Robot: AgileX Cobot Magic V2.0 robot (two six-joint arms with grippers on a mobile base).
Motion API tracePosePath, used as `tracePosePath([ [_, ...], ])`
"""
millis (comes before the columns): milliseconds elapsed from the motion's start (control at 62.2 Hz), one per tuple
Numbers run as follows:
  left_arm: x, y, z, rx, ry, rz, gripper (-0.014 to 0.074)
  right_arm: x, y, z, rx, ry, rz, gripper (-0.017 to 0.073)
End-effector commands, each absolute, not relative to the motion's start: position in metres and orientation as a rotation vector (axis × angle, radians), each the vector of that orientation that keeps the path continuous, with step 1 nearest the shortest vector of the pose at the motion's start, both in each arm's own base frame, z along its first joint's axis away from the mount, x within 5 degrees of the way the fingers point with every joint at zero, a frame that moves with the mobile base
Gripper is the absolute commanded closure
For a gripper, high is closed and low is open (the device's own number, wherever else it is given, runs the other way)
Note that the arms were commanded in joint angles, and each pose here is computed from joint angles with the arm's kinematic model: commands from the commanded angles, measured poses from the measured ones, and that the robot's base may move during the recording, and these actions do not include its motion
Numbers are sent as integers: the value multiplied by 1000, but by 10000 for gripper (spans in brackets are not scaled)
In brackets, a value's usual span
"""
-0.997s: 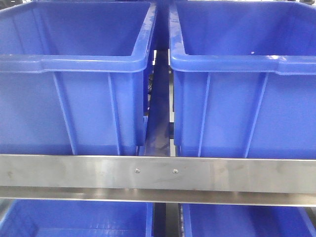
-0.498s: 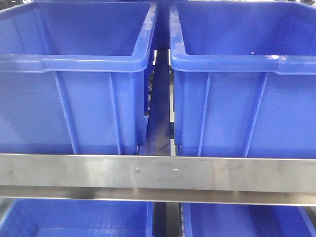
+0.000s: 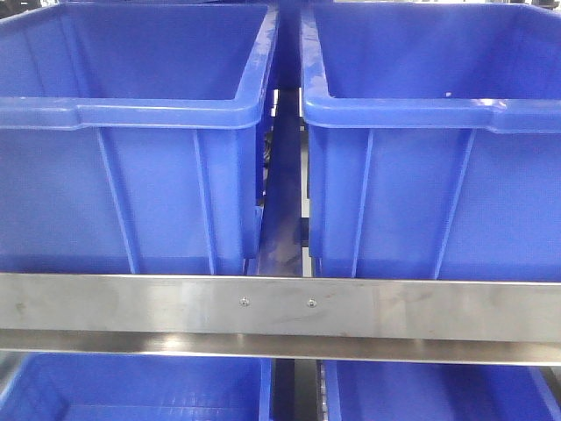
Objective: Sort and place red and blue blocks on shelf
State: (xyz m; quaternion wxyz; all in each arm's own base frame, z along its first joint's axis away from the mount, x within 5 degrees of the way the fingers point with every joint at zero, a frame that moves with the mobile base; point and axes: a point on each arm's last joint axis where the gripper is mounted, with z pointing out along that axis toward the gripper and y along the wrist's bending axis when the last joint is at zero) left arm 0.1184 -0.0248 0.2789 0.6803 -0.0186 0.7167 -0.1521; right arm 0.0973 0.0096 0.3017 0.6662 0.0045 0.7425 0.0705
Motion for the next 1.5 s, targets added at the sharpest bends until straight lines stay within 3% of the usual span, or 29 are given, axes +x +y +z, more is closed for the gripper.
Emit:
tracePosePath([
  [0,111,-20,297,-66,1453,-337,468,84,8,318,12,1554,153,510],
  [177,103,-16,295,43,1414,-186,468,64,7,322,5,1496,159,510],
  [949,103,-15,297,33,1400,-177,468,62,7,323,5,1484,159,510],
  [1158,103,-15,297,33,1400,-177,468,69,6,299,-4,1524,133,510],
  [1319,103,-15,297,33,1400,-177,468,74,6,281,-102,1397,3,510],
  [1479,103,-15,297,33,1400,-177,468,67,6,261,-108,1400,10,510],
])
